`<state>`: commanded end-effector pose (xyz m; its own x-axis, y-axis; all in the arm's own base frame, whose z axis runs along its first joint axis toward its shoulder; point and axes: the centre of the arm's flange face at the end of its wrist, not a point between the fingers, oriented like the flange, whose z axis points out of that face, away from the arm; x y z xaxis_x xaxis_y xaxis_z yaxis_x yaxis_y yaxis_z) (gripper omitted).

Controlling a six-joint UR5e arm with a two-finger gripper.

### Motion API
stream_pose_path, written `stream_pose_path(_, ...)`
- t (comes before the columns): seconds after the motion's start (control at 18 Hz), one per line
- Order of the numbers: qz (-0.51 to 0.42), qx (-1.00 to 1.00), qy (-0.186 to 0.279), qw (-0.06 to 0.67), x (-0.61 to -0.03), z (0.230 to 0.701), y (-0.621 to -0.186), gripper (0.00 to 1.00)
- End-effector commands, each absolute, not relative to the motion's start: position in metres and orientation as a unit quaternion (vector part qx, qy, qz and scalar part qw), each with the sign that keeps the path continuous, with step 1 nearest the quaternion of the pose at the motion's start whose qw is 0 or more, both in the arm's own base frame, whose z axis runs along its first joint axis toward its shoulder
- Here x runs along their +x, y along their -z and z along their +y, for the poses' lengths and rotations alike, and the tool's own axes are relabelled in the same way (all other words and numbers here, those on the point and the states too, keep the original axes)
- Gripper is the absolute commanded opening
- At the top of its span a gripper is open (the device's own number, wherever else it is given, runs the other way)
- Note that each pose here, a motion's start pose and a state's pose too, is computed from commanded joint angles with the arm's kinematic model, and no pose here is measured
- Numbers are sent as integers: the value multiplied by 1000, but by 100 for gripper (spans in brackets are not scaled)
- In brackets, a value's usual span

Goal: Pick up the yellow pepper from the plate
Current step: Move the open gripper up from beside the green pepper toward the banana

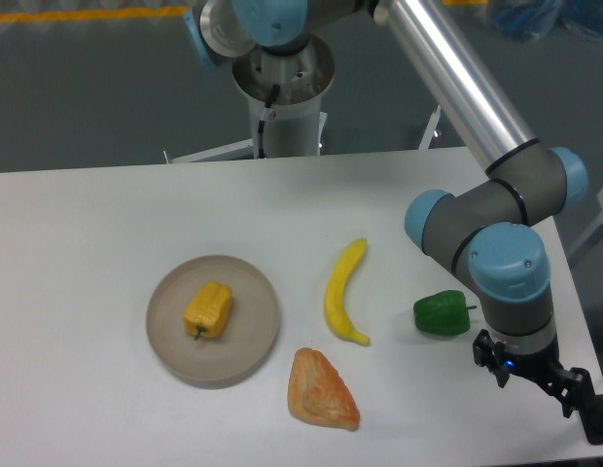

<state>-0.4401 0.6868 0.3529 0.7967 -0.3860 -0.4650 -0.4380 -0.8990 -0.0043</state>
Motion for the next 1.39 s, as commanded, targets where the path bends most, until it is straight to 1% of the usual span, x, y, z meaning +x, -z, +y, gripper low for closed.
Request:
stream_pose_path(0.5, 220, -945, -234, 56, -434, 687, -357, 100)
stream_pose_path(1.22, 208, -948, -233, 67, -402, 672, -390, 100)
stream_pose_path(1.39, 201, -950, -228, 78, -385, 665, -403, 100)
